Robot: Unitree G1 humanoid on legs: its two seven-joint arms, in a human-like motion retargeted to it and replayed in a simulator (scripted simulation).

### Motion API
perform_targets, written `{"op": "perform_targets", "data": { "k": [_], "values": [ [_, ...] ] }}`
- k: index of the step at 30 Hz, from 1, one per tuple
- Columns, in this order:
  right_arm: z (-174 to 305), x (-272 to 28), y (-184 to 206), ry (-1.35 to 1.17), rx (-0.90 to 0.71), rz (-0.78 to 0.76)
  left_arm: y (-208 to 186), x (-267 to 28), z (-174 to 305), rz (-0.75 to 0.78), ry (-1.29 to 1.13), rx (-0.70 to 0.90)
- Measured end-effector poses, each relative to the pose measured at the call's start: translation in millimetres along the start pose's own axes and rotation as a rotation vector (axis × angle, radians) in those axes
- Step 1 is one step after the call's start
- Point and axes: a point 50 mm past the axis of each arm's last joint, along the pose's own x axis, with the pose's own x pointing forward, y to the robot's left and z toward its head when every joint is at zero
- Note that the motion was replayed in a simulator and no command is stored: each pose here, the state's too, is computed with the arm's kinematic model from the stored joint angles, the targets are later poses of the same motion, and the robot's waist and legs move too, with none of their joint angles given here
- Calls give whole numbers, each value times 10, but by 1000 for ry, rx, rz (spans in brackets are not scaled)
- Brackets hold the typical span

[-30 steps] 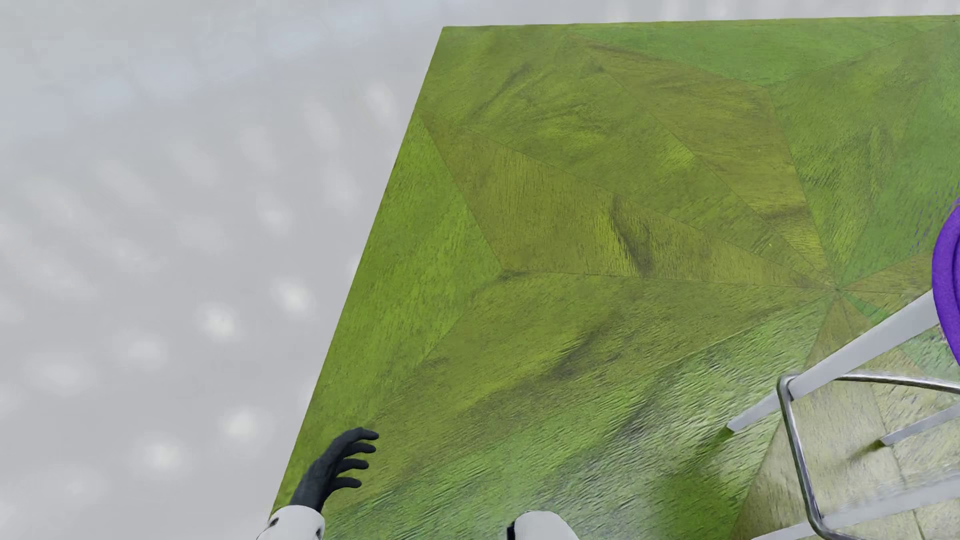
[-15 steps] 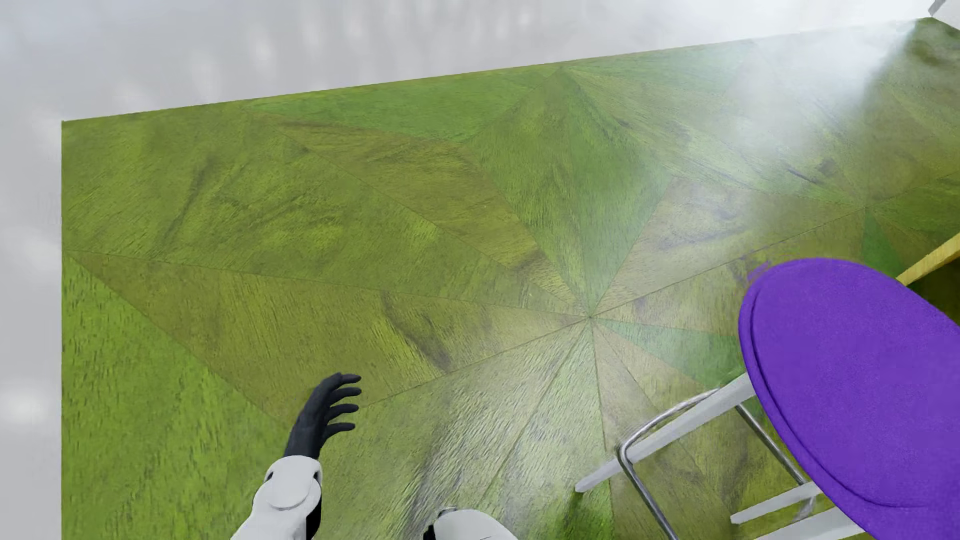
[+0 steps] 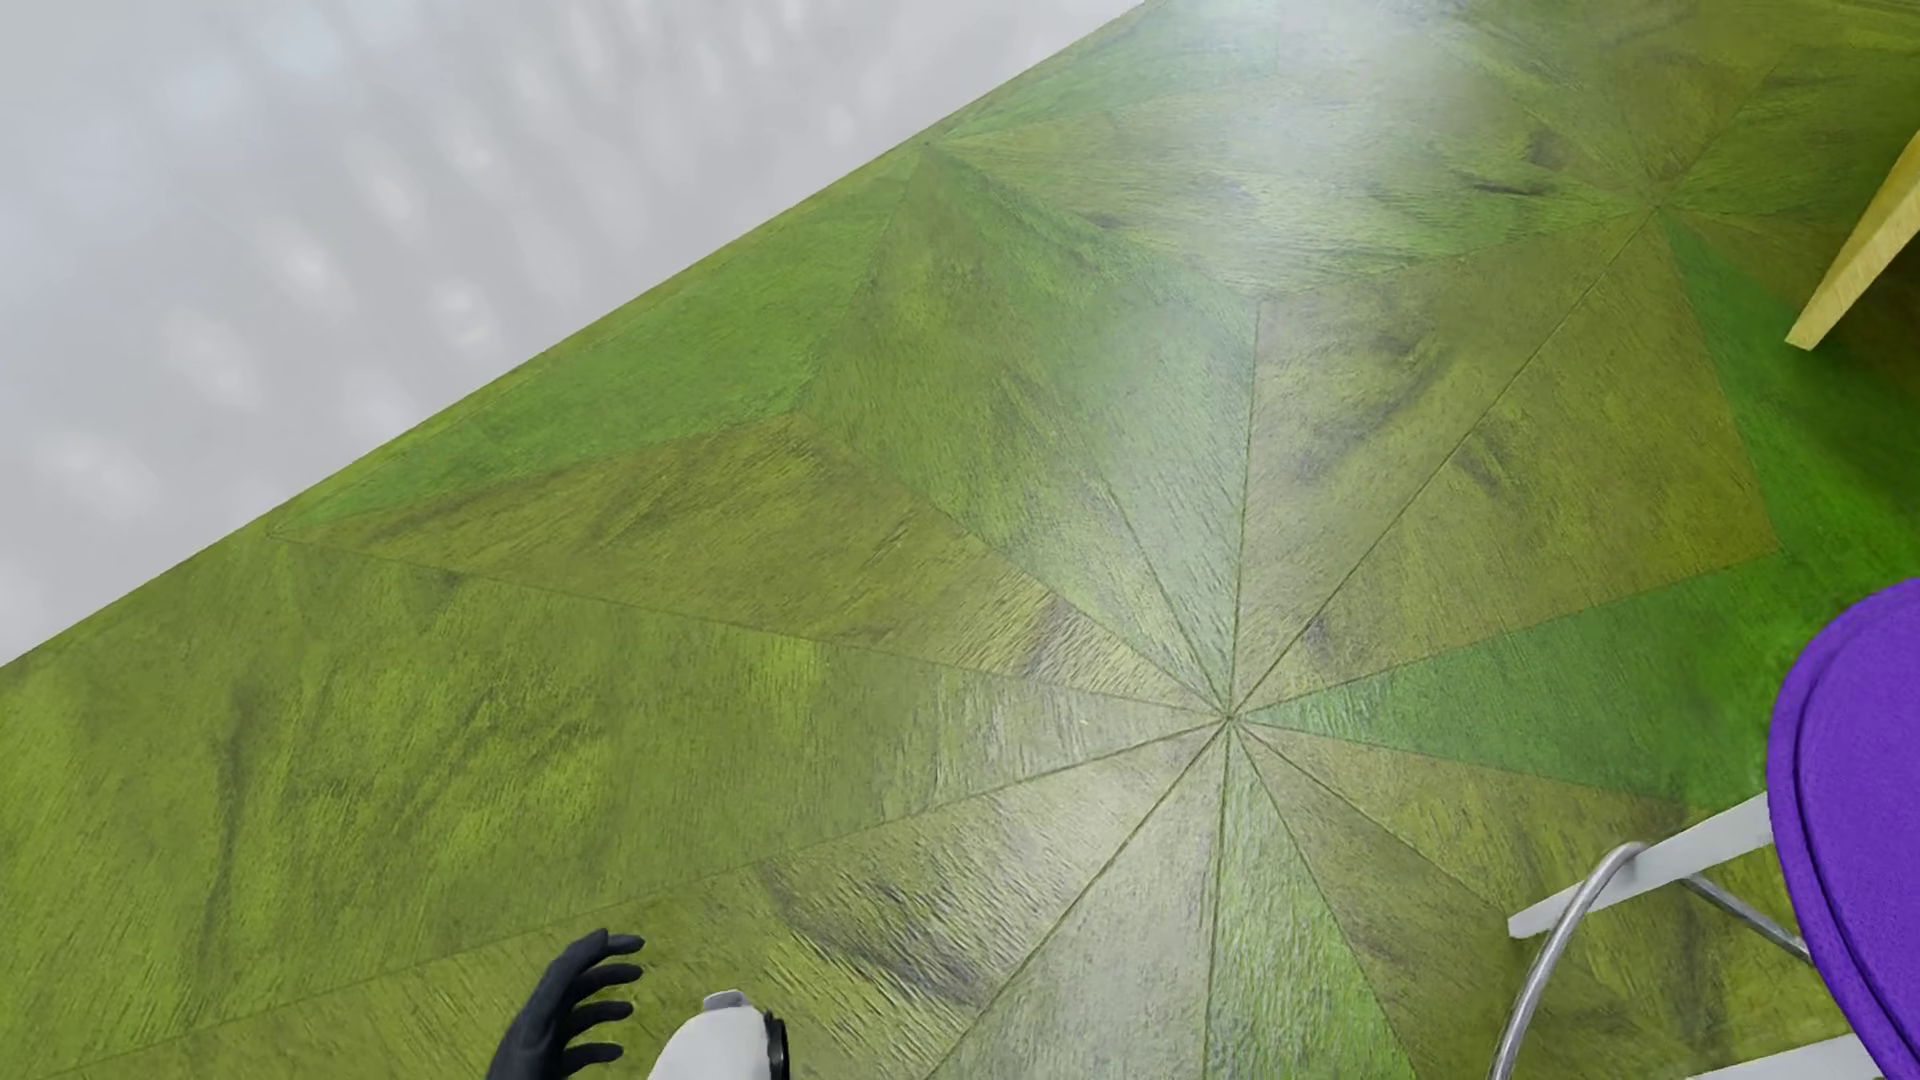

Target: Go around the stool

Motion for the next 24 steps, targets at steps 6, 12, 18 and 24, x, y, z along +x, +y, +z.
{"op": "perform_targets", "data": {
  "k": [6,12,18,24],
  "values": [
    [27,7,-66,-9,40,151,113,152,310,63,-86,-14],
    [100,9,7,-99,20,53,86,-76,-302,-53,204,66],
    [30,-39,100,-36,92,230,86,204,315,20,-17,26],
    [-78,-34,-11,51,27,-6,147,-9,-114,-12,44,19]
  ]
}}
